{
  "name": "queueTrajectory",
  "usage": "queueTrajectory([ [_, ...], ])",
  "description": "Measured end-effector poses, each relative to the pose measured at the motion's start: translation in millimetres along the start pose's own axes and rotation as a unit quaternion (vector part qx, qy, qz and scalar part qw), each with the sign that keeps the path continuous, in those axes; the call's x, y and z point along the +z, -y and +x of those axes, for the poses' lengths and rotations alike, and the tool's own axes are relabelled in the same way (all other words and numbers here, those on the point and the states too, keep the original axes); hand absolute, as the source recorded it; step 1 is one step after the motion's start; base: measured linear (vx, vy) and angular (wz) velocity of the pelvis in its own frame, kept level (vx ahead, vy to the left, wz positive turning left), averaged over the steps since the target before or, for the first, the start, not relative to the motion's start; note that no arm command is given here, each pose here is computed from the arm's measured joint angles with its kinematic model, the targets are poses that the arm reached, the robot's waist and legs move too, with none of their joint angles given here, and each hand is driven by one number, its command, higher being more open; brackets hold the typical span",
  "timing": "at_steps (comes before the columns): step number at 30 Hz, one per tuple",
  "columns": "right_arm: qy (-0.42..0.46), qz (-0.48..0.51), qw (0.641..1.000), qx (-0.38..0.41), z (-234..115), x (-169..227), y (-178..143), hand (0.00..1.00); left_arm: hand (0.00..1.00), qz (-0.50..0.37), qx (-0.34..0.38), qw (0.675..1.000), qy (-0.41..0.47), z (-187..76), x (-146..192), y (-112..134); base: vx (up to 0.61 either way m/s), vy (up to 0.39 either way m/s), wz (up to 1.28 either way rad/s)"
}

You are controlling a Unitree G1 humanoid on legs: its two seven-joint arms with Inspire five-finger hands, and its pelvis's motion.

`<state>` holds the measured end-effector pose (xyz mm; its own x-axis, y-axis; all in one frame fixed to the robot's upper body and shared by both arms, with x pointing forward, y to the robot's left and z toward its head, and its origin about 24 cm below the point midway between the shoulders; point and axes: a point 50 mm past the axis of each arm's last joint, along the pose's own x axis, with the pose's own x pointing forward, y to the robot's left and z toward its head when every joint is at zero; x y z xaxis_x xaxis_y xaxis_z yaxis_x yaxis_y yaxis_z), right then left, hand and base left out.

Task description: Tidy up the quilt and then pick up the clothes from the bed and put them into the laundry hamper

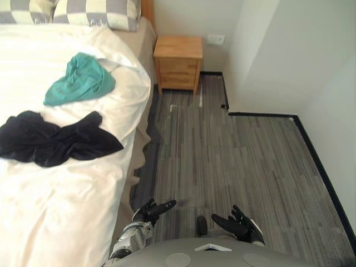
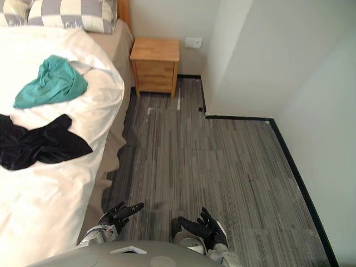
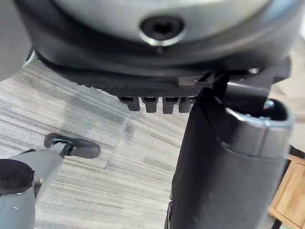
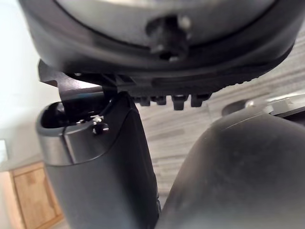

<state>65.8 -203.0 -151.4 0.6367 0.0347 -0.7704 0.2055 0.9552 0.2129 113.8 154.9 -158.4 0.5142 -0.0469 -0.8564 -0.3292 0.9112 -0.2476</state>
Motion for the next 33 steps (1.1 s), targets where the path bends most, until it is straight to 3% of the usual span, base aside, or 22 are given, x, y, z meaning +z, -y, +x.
queueTrajectory([
  [3,0.012,0.045,0.999,-0.021,-0.1,0.9,3.2,1.0,1.0,-0.005,0.002,0.999,0.04,0.2,12.5,-4.0,-0.09,0.011,0.29],
  [5,0.034,0.082,0.995,-0.036,4.2,7.5,0.9,1.0,1.0,-0.02,0.027,0.997,0.074,-4.1,18.6,-19.7,-0.07,-0.061,-0.09],
  [11,0.076,0.064,0.995,-0.022,13.4,30.4,-7.2,1.0,1.0,-0.042,0.102,0.989,0.103,-13.5,15.0,-43.1,0.15,-0.154,-0.51],
  [22,0.049,0.015,0.998,-0.045,18.7,30.5,-11.7,1.0,1.0,-0.073,0.087,0.988,0.105,-13.1,9.8,-35.3,0.29,0.027,-0.52],
  [27,0.04,0.06,0.996,-0.046,16.8,17.2,-24.9,1.0,1.0,-0.02,0.101,0.989,0.102,-16.3,18.0,-53.7,0.51,0.074,-0.09],
  [33,0.081,0.059,0.994,-0.051,15.4,27.8,-18.9,1.0,1.0,0.023,0.067,0.993,0.093,-11.0,17.6,-36.7,0.51,-0.102,0.3],
])
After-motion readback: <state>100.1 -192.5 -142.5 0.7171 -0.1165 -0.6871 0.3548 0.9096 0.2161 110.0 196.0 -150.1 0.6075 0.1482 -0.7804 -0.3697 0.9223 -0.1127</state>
